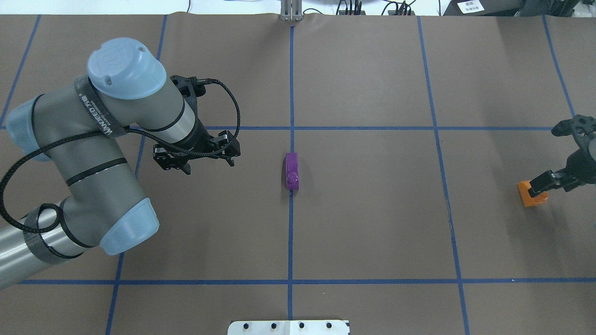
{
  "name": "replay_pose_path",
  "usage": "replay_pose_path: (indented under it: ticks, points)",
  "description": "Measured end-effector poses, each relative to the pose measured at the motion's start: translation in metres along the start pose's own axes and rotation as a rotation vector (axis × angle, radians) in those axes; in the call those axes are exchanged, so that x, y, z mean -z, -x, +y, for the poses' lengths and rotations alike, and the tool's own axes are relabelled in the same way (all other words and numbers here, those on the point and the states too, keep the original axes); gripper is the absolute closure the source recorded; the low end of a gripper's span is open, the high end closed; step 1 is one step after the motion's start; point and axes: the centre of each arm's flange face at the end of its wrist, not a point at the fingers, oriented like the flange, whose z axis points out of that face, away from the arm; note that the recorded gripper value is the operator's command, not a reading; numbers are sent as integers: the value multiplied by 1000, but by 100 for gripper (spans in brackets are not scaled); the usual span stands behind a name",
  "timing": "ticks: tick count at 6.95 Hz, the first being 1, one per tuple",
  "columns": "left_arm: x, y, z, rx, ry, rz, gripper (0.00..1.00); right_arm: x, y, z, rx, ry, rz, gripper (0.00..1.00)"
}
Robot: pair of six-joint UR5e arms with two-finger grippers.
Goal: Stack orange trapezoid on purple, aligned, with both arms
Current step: 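Grasp the orange trapezoid block with the right gripper while the left gripper withdraws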
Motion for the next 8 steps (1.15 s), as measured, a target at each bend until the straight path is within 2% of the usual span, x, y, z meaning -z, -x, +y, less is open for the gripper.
replay_pose_path:
  ticks: [1,2,3,6,8]
  points:
    - [-4,4,0,3,2,-7,0,-11,-1,1,11,7,1,8]
    - [-9,9,-1,3,3,-17,0,-19,-2,2,20,12,0,79]
    - [-12,12,0,2,3,-22,0,-23,-1,3,28,14,-1,100]
    - [-15,13,0,5,3,-27,0,-21,13,0,61,3,-15,100]
    - [-15,14,0,8,3,-28,0,2,39,-8,103,-43,-37,100]
